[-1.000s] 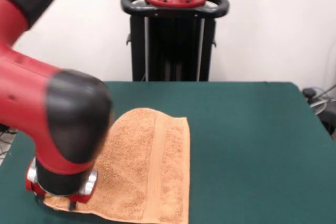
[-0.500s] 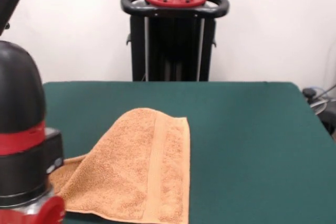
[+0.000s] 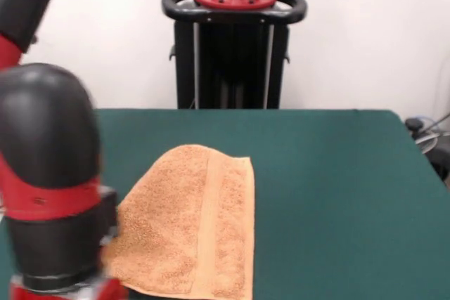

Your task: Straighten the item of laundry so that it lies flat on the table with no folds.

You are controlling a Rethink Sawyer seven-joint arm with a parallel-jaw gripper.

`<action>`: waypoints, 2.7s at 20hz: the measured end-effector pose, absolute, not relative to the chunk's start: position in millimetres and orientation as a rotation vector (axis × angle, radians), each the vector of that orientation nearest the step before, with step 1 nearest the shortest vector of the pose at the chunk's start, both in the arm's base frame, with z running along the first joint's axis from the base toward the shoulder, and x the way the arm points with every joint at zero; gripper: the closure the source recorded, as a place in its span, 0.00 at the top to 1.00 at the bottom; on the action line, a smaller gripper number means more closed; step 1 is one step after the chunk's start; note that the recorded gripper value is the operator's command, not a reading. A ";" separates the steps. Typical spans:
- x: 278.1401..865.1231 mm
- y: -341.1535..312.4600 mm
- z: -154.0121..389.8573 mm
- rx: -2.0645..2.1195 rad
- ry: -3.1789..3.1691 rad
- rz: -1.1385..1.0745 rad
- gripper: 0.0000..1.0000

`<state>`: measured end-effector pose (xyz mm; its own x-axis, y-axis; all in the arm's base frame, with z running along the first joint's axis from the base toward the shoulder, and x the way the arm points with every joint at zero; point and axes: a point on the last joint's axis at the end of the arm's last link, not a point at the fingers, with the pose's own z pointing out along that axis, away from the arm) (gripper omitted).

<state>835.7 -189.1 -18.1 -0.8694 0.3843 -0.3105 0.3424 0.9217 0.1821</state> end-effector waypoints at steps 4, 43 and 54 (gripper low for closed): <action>836.4 -131.2 -25.3 0.426 2.851 0.189 1.00; 777.4 -101.1 -58.2 0.181 3.153 -0.027 1.00; 741.1 -97.4 -61.3 0.137 3.392 -0.019 1.00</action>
